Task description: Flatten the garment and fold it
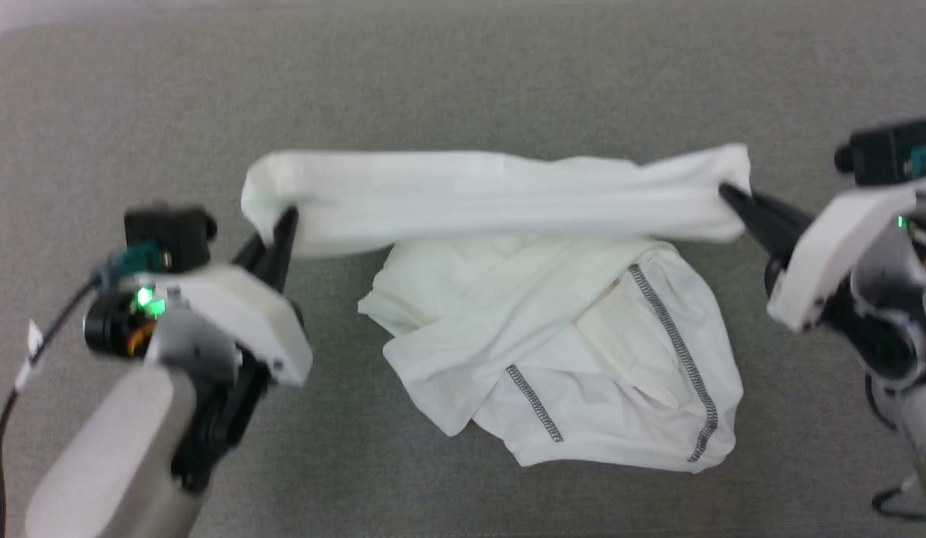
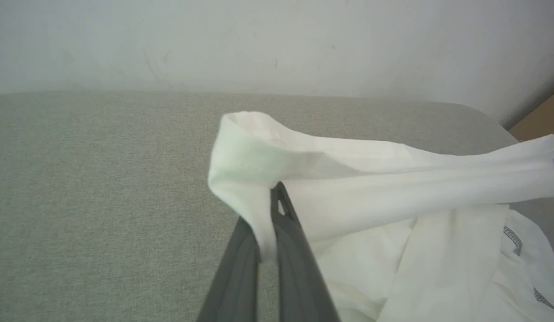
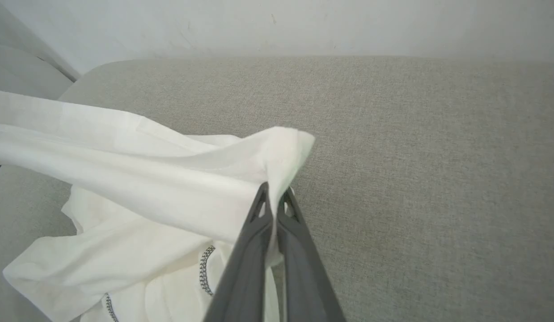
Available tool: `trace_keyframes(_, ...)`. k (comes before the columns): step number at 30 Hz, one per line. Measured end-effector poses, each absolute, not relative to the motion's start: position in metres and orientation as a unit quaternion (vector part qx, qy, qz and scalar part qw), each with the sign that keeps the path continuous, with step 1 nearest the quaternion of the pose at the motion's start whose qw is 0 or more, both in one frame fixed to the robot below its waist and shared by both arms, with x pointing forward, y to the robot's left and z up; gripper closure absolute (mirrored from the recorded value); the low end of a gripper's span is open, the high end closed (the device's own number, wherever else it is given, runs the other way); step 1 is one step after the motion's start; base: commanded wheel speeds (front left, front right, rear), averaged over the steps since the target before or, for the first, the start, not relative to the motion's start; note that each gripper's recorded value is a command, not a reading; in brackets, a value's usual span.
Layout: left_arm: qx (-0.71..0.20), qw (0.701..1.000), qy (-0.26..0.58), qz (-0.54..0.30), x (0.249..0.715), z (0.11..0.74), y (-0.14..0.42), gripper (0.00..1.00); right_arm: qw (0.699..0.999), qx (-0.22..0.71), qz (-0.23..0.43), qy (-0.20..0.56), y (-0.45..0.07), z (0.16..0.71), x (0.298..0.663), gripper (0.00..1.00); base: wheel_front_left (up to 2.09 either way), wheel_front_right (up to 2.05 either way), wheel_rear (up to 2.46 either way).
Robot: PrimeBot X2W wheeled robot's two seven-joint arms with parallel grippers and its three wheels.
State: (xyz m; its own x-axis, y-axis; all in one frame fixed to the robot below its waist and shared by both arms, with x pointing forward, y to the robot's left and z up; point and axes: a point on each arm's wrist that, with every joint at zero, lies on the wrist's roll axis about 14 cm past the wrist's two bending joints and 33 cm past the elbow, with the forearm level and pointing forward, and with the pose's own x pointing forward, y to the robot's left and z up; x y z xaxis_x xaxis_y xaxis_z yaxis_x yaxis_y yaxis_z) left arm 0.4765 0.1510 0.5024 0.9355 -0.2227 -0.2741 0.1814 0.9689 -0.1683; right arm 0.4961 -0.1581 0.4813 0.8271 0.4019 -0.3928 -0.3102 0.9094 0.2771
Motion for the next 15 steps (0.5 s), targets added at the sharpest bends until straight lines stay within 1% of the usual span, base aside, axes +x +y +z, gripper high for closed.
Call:
trace_keyframes(3, -0.076, 0.979, 0.158, -0.103, 0.448, 0.5, 0.149, 1.0, 0.95, 0.111, 0.175, 0.232, -0.166, 0.479, 0.469, 1.0, 0.0, 0.0, 0.0)
trace_keyframes(7, -0.092, 0.973, 0.18, -0.109, 0.415, 0.493, 0.141, 1.0, 0.95, 0.139, 0.139, 0.244, -0.178, 0.469, 0.433, 1.0, 0.0, 0.0, 0.0)
trace_keyframes(14, -0.114, 0.949, 0.264, -0.129, 0.372, 0.447, 0.121, 1.0, 0.936, 0.18, 0.071, 0.295, -0.186, 0.431, 0.38, 1.0, 0.0, 0.0, 0.0)
trace_keyframes(15, -0.121, 0.945, 0.277, -0.127, 0.367, 0.439, 0.119, 0.91, 0.933, 0.182, 0.064, 0.304, -0.185, 0.424, 0.374, 0.97, 0.0, 0.0, 0.0)
